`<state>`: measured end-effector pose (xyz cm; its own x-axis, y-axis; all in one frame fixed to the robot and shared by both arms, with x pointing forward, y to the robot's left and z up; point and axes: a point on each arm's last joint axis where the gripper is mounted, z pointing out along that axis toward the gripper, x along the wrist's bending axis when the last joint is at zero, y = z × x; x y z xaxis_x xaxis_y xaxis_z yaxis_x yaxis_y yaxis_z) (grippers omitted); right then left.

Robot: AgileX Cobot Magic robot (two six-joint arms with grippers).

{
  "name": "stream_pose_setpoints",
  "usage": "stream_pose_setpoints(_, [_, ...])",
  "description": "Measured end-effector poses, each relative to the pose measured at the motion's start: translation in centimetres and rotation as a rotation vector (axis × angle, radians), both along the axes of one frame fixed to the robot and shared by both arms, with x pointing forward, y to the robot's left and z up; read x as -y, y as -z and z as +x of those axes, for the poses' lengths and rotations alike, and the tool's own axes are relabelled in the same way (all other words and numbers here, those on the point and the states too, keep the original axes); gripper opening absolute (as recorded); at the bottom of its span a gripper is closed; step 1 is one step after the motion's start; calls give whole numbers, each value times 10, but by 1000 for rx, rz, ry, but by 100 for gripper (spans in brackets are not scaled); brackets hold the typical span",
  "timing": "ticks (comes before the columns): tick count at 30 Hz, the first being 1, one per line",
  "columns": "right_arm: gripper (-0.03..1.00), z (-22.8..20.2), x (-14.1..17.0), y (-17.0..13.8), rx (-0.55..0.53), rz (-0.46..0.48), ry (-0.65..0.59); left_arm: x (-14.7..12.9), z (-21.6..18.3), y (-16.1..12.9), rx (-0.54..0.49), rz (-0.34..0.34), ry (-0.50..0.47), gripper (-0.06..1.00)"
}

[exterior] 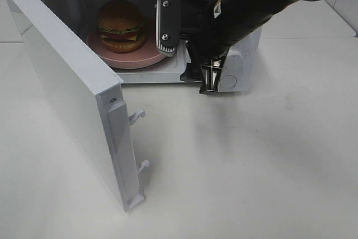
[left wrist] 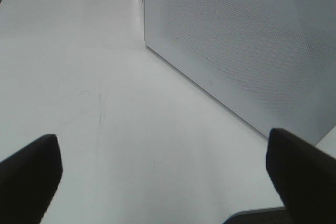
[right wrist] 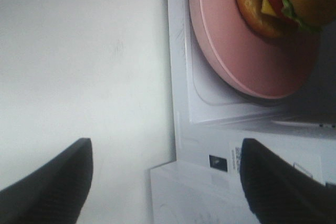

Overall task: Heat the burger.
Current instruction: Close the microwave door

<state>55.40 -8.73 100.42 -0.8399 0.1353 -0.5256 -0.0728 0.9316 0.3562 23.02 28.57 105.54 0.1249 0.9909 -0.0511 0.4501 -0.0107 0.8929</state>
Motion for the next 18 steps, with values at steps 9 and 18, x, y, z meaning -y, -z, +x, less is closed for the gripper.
stream_pose_setpoints(9, [76, -46, 33, -19, -73, 129, 184, 0, 0, 0, 0, 0, 0, 97])
stream_pose_setpoints(18, [76, -85, 59, -24, -224, 387, 541, 0, 0, 0, 0, 0, 0, 97])
